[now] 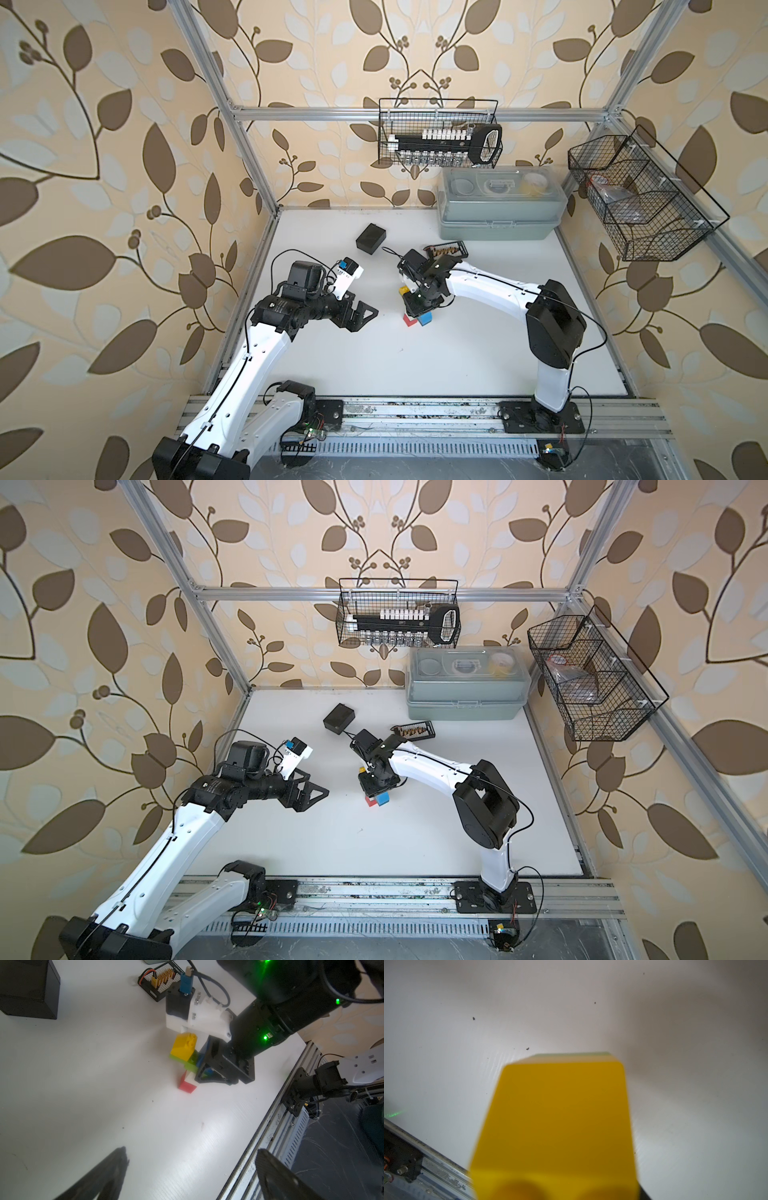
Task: Assemble a fork with lego
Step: Adjust the lego brick at the center of the board.
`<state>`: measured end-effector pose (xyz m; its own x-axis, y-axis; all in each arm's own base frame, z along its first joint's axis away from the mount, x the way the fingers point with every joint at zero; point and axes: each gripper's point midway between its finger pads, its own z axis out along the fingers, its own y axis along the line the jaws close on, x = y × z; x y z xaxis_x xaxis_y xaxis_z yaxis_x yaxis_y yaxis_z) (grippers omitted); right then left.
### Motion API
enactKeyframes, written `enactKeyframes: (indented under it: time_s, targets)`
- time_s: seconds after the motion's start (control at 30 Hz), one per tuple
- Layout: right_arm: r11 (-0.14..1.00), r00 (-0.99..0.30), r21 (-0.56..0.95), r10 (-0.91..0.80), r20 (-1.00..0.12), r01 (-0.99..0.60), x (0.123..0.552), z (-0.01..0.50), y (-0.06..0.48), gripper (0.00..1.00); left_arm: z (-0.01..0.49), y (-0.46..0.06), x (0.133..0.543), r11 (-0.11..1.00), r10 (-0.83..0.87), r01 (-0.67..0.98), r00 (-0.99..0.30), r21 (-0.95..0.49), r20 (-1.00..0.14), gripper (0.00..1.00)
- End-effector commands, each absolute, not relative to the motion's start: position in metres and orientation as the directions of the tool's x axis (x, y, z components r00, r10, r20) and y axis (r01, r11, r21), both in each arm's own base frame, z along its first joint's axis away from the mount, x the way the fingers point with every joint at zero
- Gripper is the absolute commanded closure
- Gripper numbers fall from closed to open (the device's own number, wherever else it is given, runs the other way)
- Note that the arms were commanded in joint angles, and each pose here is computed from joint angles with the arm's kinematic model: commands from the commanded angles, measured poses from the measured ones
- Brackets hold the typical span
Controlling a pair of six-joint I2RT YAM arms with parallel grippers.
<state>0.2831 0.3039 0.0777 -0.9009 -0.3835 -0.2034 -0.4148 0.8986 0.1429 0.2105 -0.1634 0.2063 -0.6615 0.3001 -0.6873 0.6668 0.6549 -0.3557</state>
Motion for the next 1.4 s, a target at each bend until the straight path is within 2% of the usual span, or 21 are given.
enactKeyframes:
  time_s: [0.0, 0.43, 0.67, 1.37]
  targets:
    - [0.911, -0.920, 0.181, -0.335, -0.205, -0.371, 0.282, 0.078, 0.299, 0.59, 0.205, -0.165, 0.210, 0.653, 0.308, 0.666, -0.668, -0.360, -0.677, 0.01]
    - [0.900, -0.945, 0.316, -0.235, -0.227, -0.300, 0.288, 0.077, 0.292, 0.59, 0.206, -0.168, 0.216, 0.653, 0.302, 0.655, -0.685, -0.380, -0.663, 0.01]
    - [0.882, -0.969, 0.424, -0.125, -0.213, -0.207, 0.295, 0.071, 0.278, 0.59, 0.209, -0.170, 0.220, 0.653, 0.300, 0.649, -0.695, -0.391, -0.653, 0.01]
    - [0.742, -0.988, 0.664, 0.018, -0.155, -0.091, 0.301, 0.051, 0.264, 0.44, 0.210, -0.177, 0.234, 0.652, 0.279, 0.619, -0.733, -0.438, -0.620, 0.01]
